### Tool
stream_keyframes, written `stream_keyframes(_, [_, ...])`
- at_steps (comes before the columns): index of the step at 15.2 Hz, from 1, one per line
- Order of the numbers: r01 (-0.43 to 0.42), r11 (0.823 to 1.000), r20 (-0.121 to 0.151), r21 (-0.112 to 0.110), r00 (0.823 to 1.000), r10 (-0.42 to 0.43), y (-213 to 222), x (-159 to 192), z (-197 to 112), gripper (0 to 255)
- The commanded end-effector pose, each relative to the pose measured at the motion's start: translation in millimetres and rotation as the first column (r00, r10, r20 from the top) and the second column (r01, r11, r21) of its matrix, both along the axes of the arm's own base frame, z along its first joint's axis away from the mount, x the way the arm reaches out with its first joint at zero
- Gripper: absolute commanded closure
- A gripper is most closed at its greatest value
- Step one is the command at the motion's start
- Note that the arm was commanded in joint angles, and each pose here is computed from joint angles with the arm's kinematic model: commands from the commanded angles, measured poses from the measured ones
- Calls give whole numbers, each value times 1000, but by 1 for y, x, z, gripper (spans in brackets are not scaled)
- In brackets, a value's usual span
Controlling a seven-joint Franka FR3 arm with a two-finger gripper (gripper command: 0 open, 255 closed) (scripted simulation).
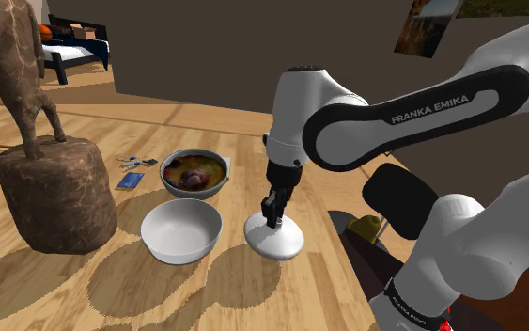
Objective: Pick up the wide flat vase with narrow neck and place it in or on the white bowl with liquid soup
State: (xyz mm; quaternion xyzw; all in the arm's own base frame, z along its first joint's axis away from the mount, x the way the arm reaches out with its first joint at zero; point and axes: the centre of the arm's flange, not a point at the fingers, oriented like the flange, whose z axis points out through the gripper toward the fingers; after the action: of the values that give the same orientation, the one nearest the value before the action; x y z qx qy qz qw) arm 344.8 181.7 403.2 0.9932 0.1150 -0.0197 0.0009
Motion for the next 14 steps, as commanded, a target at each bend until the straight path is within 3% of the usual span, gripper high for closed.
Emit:
stream_keyframes(1, [0, 1000, 0, 0, 1000, 0, 0, 1, 11, 255])
stream_keyframes(14, [0, 1000, 0, 0, 1000, 0, 0, 1, 79, 255])
